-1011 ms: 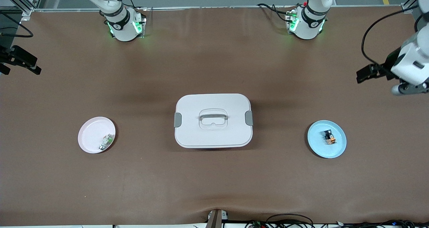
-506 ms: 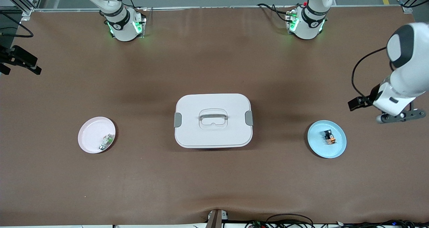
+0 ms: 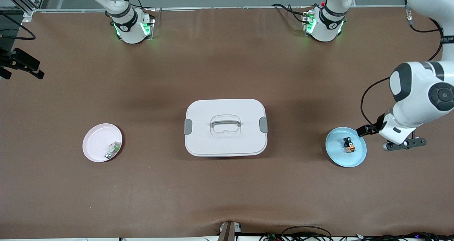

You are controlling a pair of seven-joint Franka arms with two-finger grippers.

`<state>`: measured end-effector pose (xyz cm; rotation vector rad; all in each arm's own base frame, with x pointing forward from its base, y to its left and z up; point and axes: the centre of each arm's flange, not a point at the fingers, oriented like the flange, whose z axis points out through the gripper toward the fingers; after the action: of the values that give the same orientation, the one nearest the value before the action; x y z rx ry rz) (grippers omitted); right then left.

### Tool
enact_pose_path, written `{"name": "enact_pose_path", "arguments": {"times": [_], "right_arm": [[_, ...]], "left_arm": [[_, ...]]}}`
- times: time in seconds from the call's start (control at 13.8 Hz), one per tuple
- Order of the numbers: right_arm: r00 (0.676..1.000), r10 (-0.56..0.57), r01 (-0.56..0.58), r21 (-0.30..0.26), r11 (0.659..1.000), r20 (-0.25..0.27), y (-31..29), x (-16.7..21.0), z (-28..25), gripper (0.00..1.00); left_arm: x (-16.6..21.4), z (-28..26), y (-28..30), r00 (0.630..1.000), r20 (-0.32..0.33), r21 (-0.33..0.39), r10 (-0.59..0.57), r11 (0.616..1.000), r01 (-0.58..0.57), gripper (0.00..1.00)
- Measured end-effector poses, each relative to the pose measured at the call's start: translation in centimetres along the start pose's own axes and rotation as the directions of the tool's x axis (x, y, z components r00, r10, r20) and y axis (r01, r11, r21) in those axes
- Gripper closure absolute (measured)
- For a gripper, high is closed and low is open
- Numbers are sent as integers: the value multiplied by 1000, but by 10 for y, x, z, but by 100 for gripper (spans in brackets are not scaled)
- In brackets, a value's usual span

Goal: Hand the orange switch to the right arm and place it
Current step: 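Reach the left gripper down to the orange switch on the blue plate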

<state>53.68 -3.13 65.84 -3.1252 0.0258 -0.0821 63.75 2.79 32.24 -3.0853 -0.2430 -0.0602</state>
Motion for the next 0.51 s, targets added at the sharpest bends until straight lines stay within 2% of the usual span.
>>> {"name": "enact_pose_path", "arguments": {"times": [0.51], "right_arm": [[1000, 0, 0, 0, 1000, 4, 0, 3, 4, 0]], "left_arm": [[9, 70, 3, 996, -31, -70, -80, 994, 78, 0]]}}
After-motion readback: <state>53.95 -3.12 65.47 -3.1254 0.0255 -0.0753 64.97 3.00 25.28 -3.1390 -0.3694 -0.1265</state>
